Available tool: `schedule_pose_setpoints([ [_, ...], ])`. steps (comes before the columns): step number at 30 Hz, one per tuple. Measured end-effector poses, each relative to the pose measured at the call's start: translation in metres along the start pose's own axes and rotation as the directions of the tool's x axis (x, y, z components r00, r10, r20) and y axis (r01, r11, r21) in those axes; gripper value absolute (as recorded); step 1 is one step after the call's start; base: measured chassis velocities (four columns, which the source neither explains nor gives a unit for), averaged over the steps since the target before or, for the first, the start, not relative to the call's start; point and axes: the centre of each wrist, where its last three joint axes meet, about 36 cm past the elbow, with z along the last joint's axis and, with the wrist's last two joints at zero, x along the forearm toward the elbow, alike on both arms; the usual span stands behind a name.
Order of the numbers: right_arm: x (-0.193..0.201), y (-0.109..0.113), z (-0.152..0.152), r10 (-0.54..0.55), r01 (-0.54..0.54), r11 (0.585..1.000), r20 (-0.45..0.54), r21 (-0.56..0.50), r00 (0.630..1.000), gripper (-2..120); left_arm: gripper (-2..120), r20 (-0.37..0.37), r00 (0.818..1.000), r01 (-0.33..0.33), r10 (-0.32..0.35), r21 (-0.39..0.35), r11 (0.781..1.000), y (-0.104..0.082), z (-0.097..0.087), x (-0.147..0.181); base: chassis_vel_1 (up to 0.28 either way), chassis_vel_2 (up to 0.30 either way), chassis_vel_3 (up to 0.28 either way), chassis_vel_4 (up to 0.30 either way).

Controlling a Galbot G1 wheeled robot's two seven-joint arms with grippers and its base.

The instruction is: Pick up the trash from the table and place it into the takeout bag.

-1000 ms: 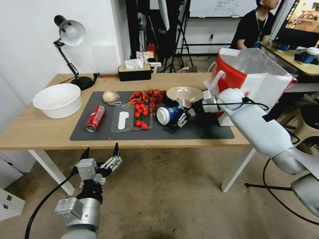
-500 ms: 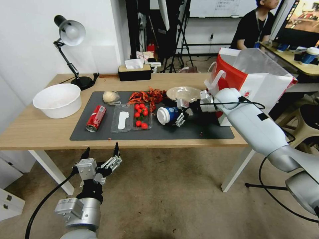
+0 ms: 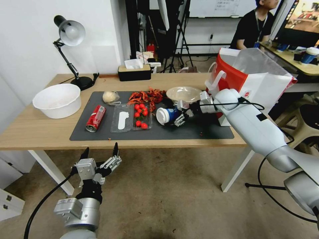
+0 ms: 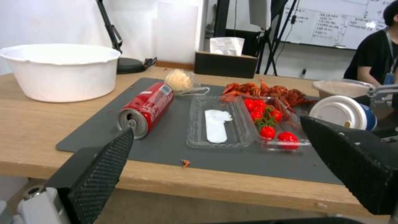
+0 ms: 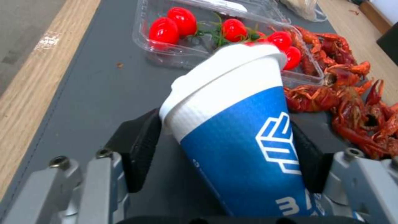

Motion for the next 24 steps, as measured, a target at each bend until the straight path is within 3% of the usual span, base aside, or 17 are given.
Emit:
schedule_pose_setpoints([
  [13, 0.003, 0.009, 0.003, 0.019, -0.018, 0.999, 0.037, -0.027, 0.999, 38, 100, 0.003, 1.0, 0.001, -0.001, 0.003, 1.0, -0.001, 0.0, -0.001, 0.0, 0.0, 0.0, 0.0],
  [19, 0.011, 0.022, 0.001, 0.114, -0.105, 0.992, 0.141, -0.072, 0.983, 15, 100, 0.002, 1.0, -0.006, 0.006, 0.002, 1.0, -0.005, 0.0, 0.0, 0.0, 0.0, 0.0, 0.0],
  [24, 0.019, 0.027, -0.002, 0.154, -0.141, 0.986, 0.177, -0.086, 0.972, 4, 100, 0.002, 1.0, -0.01, 0.01, 0.001, 1.0, -0.006, 0.001, 0.0, 0.0, 0.0, 0.0, 0.0],
])
